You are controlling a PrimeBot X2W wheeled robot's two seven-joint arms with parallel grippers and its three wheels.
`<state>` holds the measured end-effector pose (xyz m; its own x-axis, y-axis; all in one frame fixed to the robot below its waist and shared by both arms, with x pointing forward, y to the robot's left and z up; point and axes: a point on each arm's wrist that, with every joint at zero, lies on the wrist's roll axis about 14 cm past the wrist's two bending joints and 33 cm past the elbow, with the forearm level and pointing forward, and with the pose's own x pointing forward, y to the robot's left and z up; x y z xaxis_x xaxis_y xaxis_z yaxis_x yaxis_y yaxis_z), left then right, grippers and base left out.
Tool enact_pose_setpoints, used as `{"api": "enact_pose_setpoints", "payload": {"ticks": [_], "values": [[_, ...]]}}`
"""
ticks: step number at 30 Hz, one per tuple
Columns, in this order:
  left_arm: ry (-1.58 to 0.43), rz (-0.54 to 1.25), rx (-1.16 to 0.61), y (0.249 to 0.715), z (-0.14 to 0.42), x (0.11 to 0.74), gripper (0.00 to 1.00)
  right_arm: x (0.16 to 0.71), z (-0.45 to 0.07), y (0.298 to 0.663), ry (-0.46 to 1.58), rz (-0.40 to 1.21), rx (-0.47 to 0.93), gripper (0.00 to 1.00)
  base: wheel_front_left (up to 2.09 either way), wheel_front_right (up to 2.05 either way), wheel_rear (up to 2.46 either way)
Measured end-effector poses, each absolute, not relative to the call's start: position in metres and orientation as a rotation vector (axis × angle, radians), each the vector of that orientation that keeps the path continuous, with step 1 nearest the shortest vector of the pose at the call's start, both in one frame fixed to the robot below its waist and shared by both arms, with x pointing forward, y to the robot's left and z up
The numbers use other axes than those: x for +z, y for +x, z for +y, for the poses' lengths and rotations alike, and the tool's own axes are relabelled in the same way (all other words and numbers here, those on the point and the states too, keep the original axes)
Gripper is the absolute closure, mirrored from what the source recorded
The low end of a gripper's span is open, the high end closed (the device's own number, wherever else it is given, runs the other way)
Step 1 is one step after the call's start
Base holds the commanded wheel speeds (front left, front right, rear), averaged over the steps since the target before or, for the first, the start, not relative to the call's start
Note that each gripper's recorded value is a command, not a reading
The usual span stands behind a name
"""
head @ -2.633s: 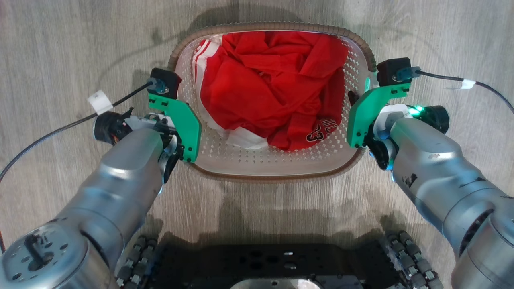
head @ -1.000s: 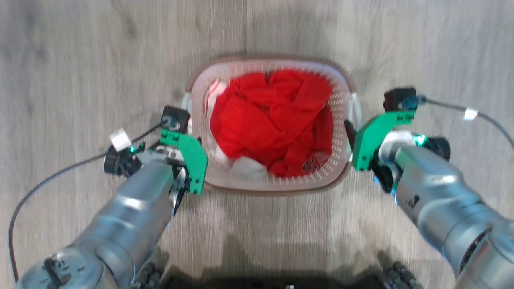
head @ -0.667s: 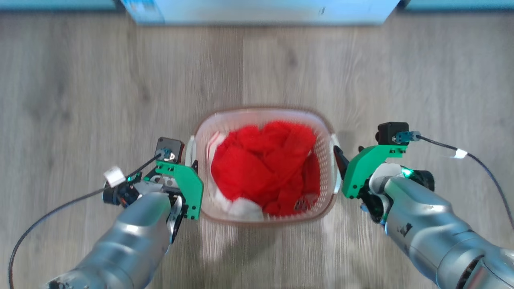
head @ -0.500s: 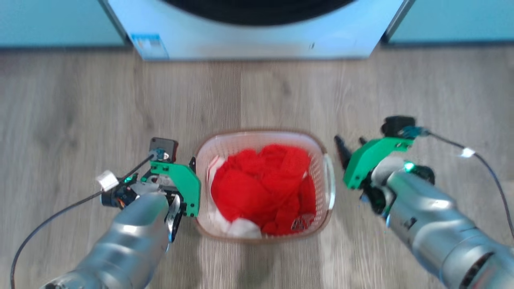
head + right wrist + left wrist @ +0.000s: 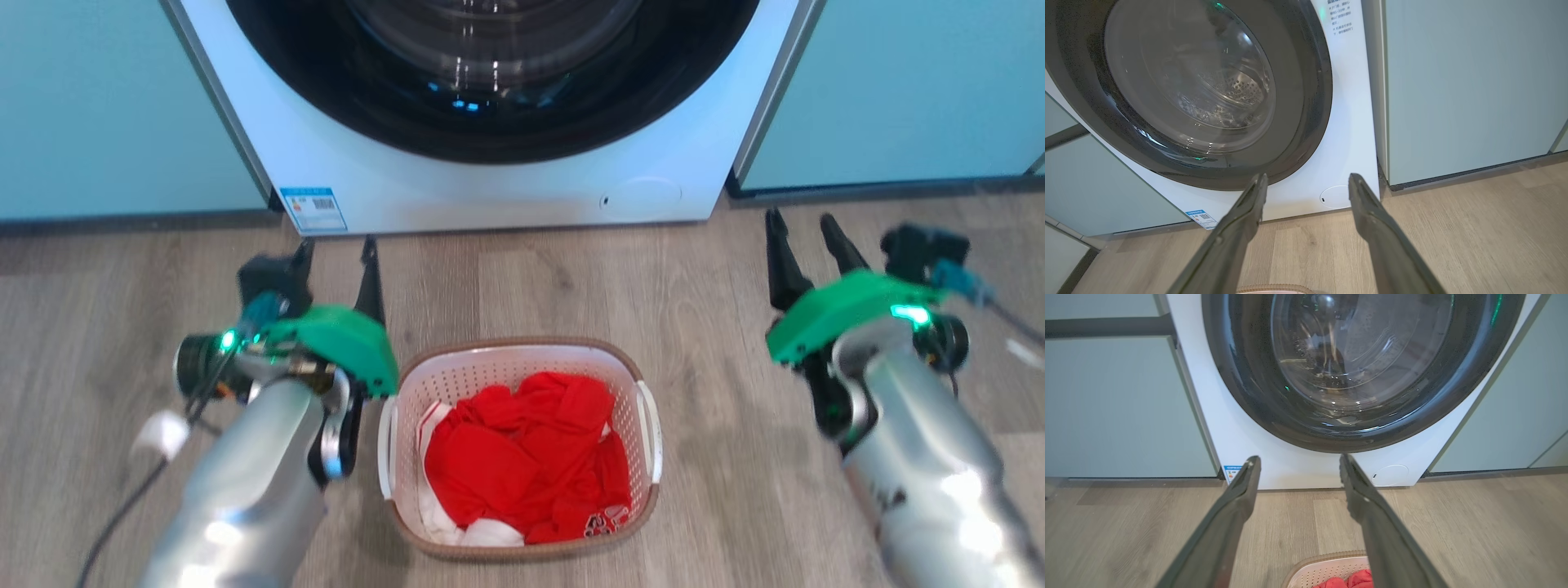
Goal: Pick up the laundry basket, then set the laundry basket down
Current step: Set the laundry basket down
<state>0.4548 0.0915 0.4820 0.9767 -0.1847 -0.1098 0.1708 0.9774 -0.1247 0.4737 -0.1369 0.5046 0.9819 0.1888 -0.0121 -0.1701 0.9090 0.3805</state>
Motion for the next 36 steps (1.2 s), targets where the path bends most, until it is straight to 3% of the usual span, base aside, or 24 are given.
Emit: {"api": "enact_pose_setpoints", "payload": {"ticks": [8,13,23,36], "values": [[-0.18,-0.166,-0.071,0.43,0.121,0.557,0.0,0.551,-0.133,0.434,0.32,-0.154,0.193,0.0,0.0,0.0,0.0],[-0.137,-0.248,-0.079,0.405,0.122,0.573,0.0,0.559,-0.126,0.414,0.316,-0.197,0.22,0.0,0.0,0.0,0.0],[-0.136,-0.092,-0.098,0.371,0.12,0.516,0.0,0.536,-0.14,0.384,0.326,-0.155,0.165,0.0,0.0,0.0,0.0],[-0.175,-0.07,-0.141,0.371,0.11,0.511,0.0,0.534,-0.143,0.377,0.309,-0.152,0.157,0.0,0.0,0.0,0.0]]}}
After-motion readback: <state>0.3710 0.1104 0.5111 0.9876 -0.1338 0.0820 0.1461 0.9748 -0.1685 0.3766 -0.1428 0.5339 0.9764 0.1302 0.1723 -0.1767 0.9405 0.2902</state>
